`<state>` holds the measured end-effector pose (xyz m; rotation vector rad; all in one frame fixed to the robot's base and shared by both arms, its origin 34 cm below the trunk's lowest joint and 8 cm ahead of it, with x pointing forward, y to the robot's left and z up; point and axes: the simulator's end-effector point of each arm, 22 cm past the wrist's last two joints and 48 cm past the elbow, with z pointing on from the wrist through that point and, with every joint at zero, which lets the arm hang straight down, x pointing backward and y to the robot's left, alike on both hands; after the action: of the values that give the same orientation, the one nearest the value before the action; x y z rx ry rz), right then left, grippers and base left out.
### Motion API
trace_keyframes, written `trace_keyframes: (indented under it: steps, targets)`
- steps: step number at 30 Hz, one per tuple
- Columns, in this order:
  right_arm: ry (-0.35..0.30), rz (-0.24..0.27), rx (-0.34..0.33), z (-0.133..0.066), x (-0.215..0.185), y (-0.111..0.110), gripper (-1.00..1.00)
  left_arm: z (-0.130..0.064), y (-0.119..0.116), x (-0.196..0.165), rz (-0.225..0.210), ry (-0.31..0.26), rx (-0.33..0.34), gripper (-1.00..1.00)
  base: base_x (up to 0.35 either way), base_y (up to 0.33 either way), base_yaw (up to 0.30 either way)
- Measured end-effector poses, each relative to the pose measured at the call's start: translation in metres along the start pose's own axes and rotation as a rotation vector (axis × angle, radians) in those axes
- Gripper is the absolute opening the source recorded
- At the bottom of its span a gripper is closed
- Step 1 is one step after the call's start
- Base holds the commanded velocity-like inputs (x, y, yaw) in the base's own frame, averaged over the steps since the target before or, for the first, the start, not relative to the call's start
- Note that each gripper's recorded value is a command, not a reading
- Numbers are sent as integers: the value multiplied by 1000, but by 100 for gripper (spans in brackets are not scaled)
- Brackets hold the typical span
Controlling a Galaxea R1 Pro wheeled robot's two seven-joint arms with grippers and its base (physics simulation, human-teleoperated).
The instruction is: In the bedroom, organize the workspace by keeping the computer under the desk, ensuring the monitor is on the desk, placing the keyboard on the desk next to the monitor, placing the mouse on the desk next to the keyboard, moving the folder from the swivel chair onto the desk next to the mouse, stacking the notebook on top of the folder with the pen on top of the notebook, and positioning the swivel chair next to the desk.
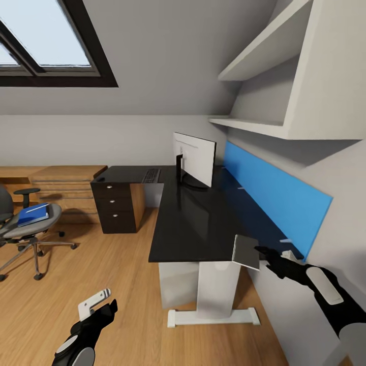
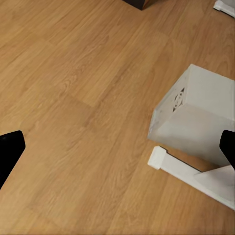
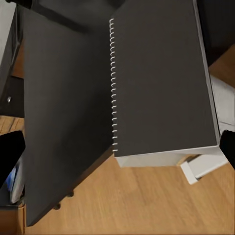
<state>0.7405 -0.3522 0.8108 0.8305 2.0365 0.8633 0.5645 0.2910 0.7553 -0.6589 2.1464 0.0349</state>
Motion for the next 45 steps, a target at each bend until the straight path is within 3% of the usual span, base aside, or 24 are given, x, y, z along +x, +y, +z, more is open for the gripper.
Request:
trace_keyframes:
  steps: [34, 45]
  targets:
    - [-6, 3, -17, 24, 24, -49, 100, 34, 14, 50, 3, 0, 1, 100, 0, 0, 0]
    - [-8, 1, -53, 31, 32, -59, 100, 46, 20, 67, 3, -1, 2, 100, 0, 0, 0]
